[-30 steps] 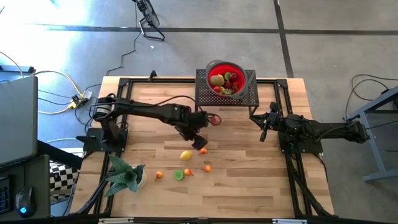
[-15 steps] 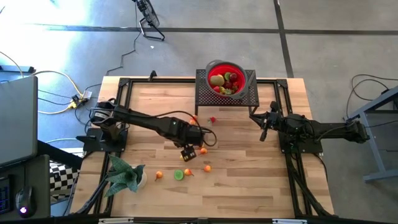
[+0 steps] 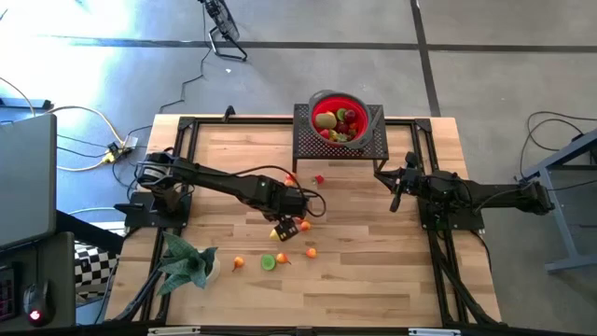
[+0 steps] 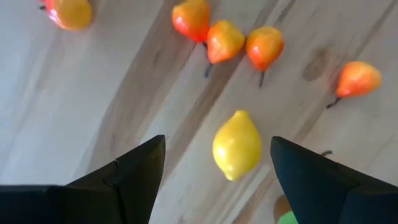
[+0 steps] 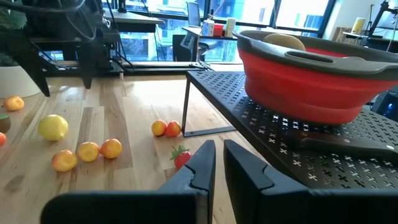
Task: Pick & Place Fruit
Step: Put the lemon into the strainer on the shelf
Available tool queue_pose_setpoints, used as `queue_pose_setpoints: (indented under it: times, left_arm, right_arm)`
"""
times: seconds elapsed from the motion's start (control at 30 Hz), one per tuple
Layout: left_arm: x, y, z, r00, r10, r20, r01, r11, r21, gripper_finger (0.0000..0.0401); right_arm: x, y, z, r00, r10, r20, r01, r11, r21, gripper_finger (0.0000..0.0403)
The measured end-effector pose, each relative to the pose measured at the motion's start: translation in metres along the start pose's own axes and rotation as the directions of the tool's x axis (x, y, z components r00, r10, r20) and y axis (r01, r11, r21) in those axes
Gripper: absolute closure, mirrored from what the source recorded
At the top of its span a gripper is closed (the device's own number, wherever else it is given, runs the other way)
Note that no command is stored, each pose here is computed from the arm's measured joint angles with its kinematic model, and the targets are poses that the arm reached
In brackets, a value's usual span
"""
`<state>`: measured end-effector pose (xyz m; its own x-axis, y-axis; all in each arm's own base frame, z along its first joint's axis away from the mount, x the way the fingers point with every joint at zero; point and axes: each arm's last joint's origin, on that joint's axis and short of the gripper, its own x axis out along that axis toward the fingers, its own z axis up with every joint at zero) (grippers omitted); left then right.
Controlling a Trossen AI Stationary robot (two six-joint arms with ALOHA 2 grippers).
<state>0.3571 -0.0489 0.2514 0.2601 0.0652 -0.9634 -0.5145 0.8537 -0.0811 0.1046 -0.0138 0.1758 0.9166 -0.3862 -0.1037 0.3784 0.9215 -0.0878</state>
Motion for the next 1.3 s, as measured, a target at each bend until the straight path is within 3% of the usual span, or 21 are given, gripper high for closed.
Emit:
queue_pose_setpoints:
  times: [0.33, 1.3]
  left_arm:
    - [0.018, -0.006, -0.019, 0.996, -0.046, -0.078, 0.047, 0.999, 0.015, 0.0119]
    - [0.07, -0.003, -0.044, 0.993, -0.113, -0.02, 0.112, 0.993, -0.024, 0.0119]
  right_arm:
    - [0.0, 0.0, 0.0, 1.0, 0.0, -0.001, 0.0, 1.0, 0.0, 0.0377]
    - [0.0, 0.0, 0.0, 1.0, 0.0, -0.001, 0.0, 1.0, 0.0, 0.0377]
